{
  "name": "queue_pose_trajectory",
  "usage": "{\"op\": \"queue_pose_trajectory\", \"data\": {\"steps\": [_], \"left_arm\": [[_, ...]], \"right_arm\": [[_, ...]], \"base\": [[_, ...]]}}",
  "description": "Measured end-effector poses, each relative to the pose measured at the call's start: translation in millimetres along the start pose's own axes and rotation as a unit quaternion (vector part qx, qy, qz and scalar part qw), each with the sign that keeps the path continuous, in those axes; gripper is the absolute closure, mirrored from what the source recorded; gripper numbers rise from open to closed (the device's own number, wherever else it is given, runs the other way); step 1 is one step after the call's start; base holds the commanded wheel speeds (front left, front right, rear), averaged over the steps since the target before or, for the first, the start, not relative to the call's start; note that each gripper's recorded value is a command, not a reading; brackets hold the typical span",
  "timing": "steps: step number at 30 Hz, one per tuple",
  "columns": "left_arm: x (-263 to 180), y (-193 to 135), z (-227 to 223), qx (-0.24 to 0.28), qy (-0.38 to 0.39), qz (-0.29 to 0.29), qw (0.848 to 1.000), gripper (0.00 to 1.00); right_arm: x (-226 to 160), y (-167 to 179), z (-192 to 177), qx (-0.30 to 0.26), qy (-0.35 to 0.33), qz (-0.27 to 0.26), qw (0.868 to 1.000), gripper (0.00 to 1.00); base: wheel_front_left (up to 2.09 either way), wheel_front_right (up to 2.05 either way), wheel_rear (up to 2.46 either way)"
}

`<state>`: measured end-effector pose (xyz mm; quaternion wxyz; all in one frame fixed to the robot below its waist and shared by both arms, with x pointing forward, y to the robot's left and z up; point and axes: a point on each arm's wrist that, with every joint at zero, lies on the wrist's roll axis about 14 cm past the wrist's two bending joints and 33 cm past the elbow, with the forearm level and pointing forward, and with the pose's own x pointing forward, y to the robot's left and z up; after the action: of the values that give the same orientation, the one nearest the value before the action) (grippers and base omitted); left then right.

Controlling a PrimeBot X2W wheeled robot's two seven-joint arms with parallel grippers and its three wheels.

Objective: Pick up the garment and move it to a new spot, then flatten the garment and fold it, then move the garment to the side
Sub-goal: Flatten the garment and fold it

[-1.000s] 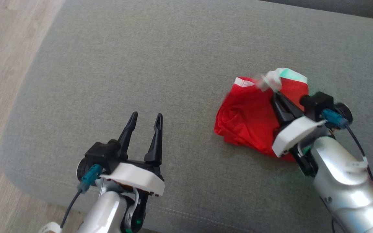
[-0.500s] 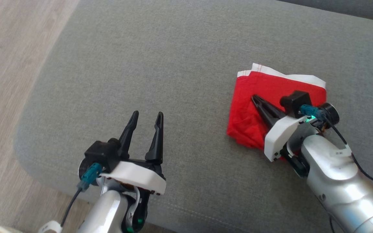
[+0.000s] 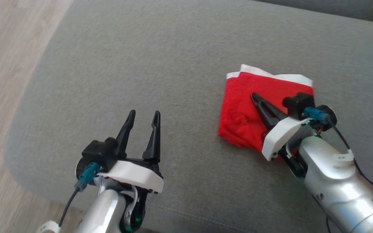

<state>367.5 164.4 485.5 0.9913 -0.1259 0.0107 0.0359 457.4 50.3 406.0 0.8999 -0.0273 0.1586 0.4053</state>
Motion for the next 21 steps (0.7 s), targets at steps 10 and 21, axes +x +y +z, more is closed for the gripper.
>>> {"op": "queue_pose_trajectory", "data": {"steps": [10, 21], "left_arm": [[9.9, -25.0, 12.7, 0.002, -0.023, -0.047, 0.999, 0.0], [13.8, -55.6, 13.9, -0.009, -0.028, -0.095, 0.995, 0.0]], "right_arm": [[-41.3, -47.1, 56.3, 0.005, -0.095, -0.084, 0.992, 1.0], [-141.2, -99.0, 41.8, 0.045, -0.14, -0.229, 0.962, 1.0]], "base": [[0.0, 0.0, 0.0], [0.0, 0.0, 0.0]]}}
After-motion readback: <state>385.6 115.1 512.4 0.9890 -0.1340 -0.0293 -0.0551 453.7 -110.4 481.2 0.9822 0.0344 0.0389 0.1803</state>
